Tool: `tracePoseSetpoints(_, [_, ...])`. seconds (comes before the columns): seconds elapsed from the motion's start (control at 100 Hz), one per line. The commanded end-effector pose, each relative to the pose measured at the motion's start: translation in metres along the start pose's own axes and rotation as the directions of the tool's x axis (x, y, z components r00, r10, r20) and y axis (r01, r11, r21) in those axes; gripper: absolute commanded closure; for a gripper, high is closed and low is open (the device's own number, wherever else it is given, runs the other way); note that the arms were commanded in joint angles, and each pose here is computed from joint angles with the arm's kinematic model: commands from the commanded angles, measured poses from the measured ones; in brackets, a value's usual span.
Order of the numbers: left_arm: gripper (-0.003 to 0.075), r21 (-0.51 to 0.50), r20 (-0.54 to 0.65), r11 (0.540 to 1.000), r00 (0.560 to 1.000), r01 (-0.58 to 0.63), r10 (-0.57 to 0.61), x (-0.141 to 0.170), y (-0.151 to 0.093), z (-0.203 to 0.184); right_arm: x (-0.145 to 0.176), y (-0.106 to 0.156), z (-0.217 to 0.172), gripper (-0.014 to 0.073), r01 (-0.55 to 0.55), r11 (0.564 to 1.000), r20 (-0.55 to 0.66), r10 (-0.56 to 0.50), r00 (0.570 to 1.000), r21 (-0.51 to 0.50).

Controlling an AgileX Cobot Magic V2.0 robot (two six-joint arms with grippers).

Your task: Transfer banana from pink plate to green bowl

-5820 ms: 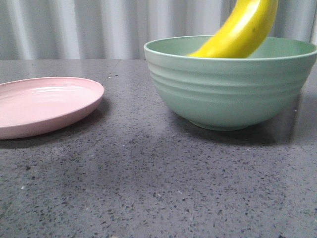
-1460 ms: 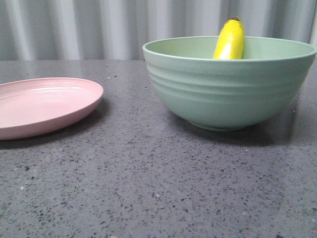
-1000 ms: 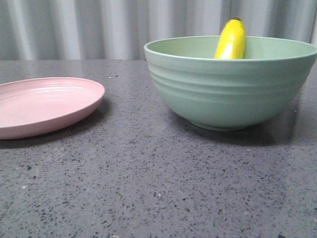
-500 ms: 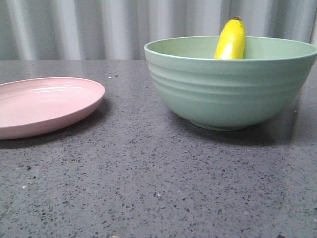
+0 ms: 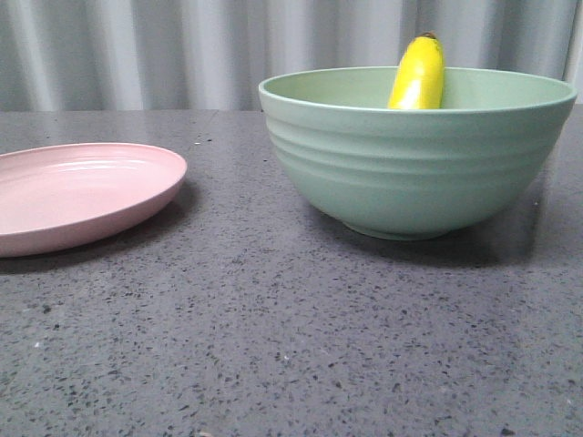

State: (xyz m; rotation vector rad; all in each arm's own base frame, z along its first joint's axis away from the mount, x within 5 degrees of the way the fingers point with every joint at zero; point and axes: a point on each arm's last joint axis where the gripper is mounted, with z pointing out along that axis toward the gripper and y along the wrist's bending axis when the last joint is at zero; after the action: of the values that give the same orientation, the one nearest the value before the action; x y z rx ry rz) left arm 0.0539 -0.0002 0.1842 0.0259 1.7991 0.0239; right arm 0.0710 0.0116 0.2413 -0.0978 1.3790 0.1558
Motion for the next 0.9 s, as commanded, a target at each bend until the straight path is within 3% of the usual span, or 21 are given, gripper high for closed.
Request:
tracePoseSetpoints(0.0, [0.0741,-0.003,0.08,1.0,0.997,0.011,-0.011,-0.004,0.0,-0.001,-0.002,-0.002,-0.002,0.0665,-0.011,1.0,0.133,0.007,0.991,0.029])
tracePoseSetpoints(0.1, [0.0741,-0.003,0.08,1.0,0.997,0.011,-0.011,-0.004,0.0,-0.001,0.018,-0.005,-0.004,0.0665,-0.041,0.997,0.033,0.039,0.999,0.07])
tracePoseSetpoints(0.36, [0.0741,-0.003,0.08,1.0,0.997,0.011,-0.011,-0.004,0.0,-0.001,0.031,-0.012,-0.013,0.0665,-0.016,0.984,-0.095,0.034,0.995,0.179])
tracePoseSetpoints(0.62, [0.0741,-0.003,0.08,1.0,0.997,0.011,-0.011,-0.004,0.0,-0.001,0.047,-0.021,-0.03,0.0665,0.022,0.93,-0.239,0.071,0.968,0.366])
tracePoseSetpoints(0.78, [0.0741,-0.003,0.08,1.0,0.997,0.011,-0.011,-0.004,0.0,-0.001,0.058,-0.021,-0.034,0.0665,0.041,0.923,-0.359,0.107,0.927,0.383])
tracePoseSetpoints(0.89, [0.0741,-0.003,0.082,1.0,0.997,0.011,-0.011,-0.004,0.0,-0.001,0.058,-0.021,-0.034,0.0665,0.046,0.923,-0.361,0.103,0.927,0.381])
